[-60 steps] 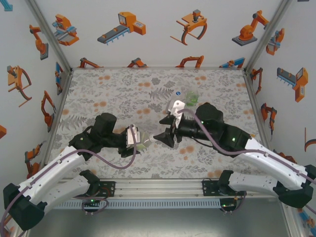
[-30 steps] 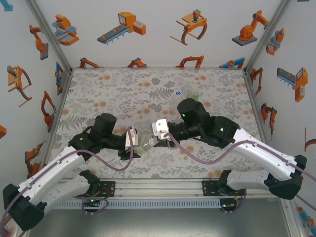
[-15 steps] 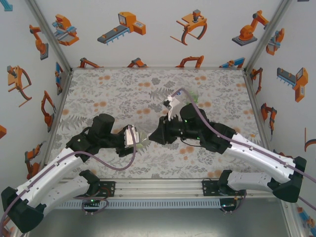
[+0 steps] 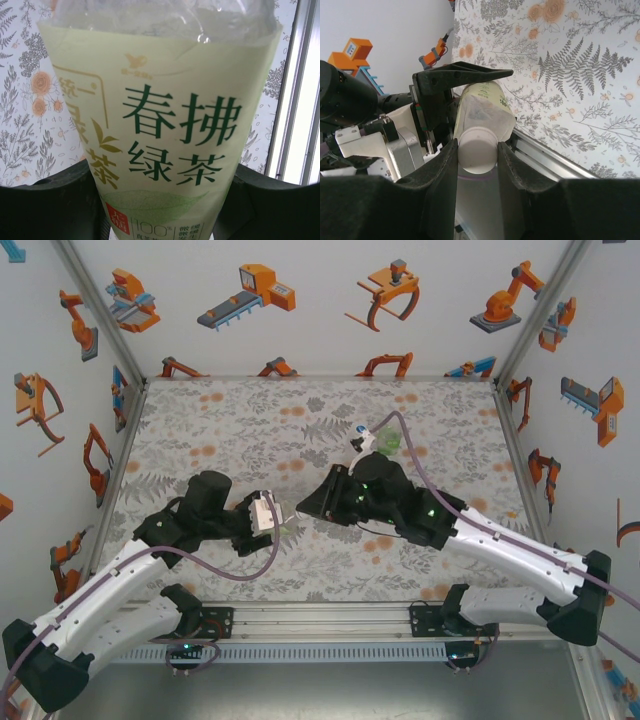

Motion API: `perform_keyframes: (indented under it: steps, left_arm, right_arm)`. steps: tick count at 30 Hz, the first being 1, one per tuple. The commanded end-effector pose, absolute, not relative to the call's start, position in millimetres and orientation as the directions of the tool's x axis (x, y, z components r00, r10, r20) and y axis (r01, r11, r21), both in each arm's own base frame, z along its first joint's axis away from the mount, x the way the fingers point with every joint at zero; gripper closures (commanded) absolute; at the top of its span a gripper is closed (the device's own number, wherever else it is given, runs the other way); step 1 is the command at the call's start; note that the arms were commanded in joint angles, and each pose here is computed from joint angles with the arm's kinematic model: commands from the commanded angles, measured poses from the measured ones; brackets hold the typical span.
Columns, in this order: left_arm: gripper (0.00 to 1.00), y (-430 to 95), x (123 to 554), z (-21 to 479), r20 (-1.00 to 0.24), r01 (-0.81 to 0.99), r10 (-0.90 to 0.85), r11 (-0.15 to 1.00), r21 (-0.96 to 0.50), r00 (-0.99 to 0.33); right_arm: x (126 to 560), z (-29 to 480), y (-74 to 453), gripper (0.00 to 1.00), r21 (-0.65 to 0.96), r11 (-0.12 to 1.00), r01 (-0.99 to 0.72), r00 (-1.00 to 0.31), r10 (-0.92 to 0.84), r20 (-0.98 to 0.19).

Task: Screw on the bottle caps

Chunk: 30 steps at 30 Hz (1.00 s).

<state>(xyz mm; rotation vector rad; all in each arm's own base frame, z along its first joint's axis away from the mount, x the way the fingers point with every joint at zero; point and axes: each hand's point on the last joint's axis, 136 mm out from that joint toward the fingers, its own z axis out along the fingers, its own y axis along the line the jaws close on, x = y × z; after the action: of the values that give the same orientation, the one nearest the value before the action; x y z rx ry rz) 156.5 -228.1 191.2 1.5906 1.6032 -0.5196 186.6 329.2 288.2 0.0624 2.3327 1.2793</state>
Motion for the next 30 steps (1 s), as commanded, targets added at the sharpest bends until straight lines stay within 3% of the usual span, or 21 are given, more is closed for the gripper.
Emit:
perform_keyframes:
  steps: [1,5,12,17,21,24,30]
  left_arm:
    - [1.00,-245,142,218,-0.818,0.960,0.532,0.035,0.278,0.218]
    - [1.00,-245,142,218,-0.818,0.960,0.533,0.034,0.276,0.217]
    - [1.00,-246,138,218,-0.825,0.963,0.519,0.013,0.268,0.223]
    - [1.00,-250,125,222,-0.846,0.967,0.475,-0.047,0.251,0.243]
    - [1.00,-252,117,224,-0.858,0.968,0.448,-0.082,0.238,0.249]
    - [1.00,-252,114,225,-0.864,0.968,0.436,-0.099,0.231,0.250]
    - [1.00,-252,113,226,-0.866,0.968,0.432,-0.101,0.230,0.251]
  right_arm:
    - [190,337,340,0.64,0.773,0.493,-0.400,-0.806,0.212,-0.553]
    - [181,355,331,0.50,0.607,0.511,-0.609,-0.670,0.079,-0.738]
    - [157,374,318,0.44,0.174,0.401,-0.900,-0.263,-0.180,-0.948]
    - [125,373,321,0.45,-0.163,0.126,-0.979,0.110,-0.348,-0.931]
    - [86,365,322,0.45,-0.344,-0.196,-0.918,0.392,-0.326,-0.860]
    - [81,362,326,0.45,-0.395,-0.257,-0.882,0.460,-0.291,-0.839]
    - [84,349,336,0.47,-0.386,-0.284,-0.878,0.463,-0.297,-0.835]
